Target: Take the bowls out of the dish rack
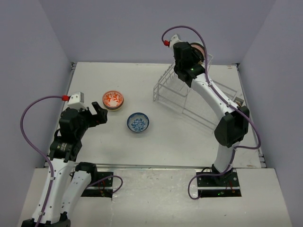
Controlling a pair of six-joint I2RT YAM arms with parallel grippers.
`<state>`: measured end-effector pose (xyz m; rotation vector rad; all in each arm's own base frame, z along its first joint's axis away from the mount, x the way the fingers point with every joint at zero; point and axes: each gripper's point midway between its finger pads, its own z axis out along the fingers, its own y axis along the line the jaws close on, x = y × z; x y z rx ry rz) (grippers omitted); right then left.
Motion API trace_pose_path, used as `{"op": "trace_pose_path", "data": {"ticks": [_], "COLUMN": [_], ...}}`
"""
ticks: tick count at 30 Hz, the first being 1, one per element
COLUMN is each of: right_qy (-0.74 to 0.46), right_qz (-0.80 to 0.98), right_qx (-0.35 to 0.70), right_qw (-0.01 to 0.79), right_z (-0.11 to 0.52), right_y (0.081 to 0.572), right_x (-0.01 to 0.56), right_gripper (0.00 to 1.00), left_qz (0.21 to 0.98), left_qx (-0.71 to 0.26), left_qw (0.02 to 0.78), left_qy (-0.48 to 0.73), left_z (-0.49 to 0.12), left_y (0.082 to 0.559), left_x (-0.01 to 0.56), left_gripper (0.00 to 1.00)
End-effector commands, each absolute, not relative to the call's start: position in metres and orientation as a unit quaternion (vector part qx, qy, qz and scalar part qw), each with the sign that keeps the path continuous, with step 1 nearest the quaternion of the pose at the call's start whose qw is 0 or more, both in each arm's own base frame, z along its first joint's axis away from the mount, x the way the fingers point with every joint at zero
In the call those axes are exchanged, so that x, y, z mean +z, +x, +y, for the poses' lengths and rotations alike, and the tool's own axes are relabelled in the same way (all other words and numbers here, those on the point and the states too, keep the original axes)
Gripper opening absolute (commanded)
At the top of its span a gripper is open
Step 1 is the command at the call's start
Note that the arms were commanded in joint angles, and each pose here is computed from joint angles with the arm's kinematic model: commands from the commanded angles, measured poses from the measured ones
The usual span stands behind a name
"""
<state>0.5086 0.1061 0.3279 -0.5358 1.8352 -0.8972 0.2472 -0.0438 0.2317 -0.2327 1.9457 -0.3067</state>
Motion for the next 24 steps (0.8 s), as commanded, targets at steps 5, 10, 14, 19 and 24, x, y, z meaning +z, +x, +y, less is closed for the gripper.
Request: {"op": "trace_pose_path", "data": {"ticks": [5,10,14,19,24], "right_qy": [-0.190,-0.184,-0.176,-0.165,-0.156], "right_qz": [0.744,0.742,0.739,0.734,0.726], "right_qx": [-0.370,-0.374,-0.377,-0.382,-0.377], "right_qw": [0.522,0.525,0.529,0.536,0.553], "right_z": [0.104,0.103,0.102,0.097,0.096], "right_y": [0.517,0.518,0.517,0.509,0.498], "right_x": [0.338,0.335,0.340,0.351,0.372], "right_gripper": [0.25,0.16,0.09,0.00,0.00], "left_qz": [0.812,0.812,0.813,0.812,0.812], "left_qx": [-0.133,-0.134,-0.134,-0.134,-0.134], "left_qw": [0.561,0.561,0.560,0.561,0.562], "left_qy": [-0.088,-0.087,-0.087,-0.087,-0.087], "left_z": [-0.046,-0.047,-0.047,-0.047,-0.047], "left_y": [0.252,0.252,0.252,0.252,0.252], "left_x": [0.239,0.239,0.238,0.239,0.239], "left_gripper": [1.00,1.00,1.00,1.00,1.00]}}
